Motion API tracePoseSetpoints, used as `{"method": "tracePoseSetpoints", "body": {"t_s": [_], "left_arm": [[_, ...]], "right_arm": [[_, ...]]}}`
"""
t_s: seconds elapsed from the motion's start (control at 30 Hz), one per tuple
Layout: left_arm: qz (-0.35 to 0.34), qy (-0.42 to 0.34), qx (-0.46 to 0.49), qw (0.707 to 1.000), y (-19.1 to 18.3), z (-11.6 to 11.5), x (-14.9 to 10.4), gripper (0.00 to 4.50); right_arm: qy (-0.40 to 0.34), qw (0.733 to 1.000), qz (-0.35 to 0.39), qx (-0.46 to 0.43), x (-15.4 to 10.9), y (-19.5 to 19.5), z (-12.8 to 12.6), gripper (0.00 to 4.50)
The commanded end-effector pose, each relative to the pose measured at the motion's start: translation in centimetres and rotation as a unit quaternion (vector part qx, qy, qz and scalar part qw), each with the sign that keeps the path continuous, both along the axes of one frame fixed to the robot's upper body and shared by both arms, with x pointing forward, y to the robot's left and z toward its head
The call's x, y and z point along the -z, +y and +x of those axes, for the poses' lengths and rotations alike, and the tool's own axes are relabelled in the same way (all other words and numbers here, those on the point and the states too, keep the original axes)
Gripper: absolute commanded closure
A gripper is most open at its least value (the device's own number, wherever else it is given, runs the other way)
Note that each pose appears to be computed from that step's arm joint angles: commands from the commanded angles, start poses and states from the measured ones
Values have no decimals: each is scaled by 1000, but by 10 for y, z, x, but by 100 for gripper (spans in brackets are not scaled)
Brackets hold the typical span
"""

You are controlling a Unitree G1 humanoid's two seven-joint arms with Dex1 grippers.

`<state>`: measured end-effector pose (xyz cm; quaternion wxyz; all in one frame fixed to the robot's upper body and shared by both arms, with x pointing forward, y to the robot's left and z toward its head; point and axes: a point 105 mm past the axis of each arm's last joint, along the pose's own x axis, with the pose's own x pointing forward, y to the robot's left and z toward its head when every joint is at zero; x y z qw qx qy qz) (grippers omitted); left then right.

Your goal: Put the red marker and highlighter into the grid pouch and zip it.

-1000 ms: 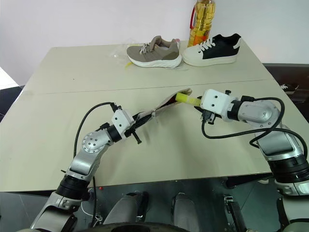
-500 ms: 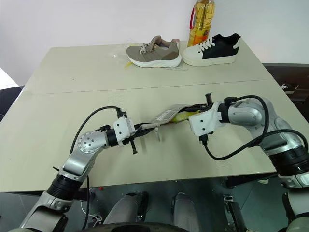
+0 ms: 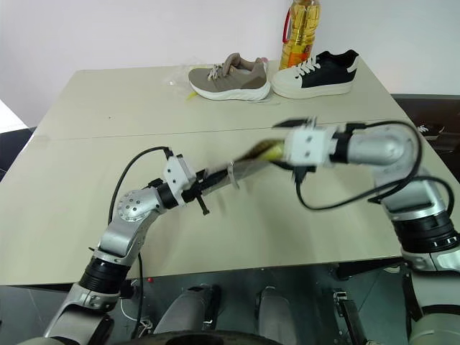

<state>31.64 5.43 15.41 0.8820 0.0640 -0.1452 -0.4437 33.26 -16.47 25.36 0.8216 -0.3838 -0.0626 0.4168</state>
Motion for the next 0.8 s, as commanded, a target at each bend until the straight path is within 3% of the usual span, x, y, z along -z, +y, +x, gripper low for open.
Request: {"method": "tracePoseSetpoints", "body": {"t_s": [0.03, 0.23, 0.43, 0.53, 0.73, 0.8], "left_arm": [[-47, -2, -27, 999, 1, 10, -15, 450], [-99, 25, -47, 994, -12, 23, -18, 450], [-100, 32, -40, 994, -20, 19, -13, 450], [-96, 34, -38, 994, -20, 17, -11, 450], [-95, 33, -49, 994, -15, 16, -9, 450], [-90, 31, -52, 994, -14, 15, -8, 450]], "right_arm": [[84, 988, 129, 5, -10, -1, -10, 65], [206, 953, 216, 46, 51, 24, -8, 65], [260, 928, 262, 39, 76, 68, -13, 65], [269, 924, 268, 42, 81, 78, -12, 148], [275, 920, 276, 39, 78, 82, -10, 448], [268, 922, 275, 44, 76, 79, -7, 448]]}}
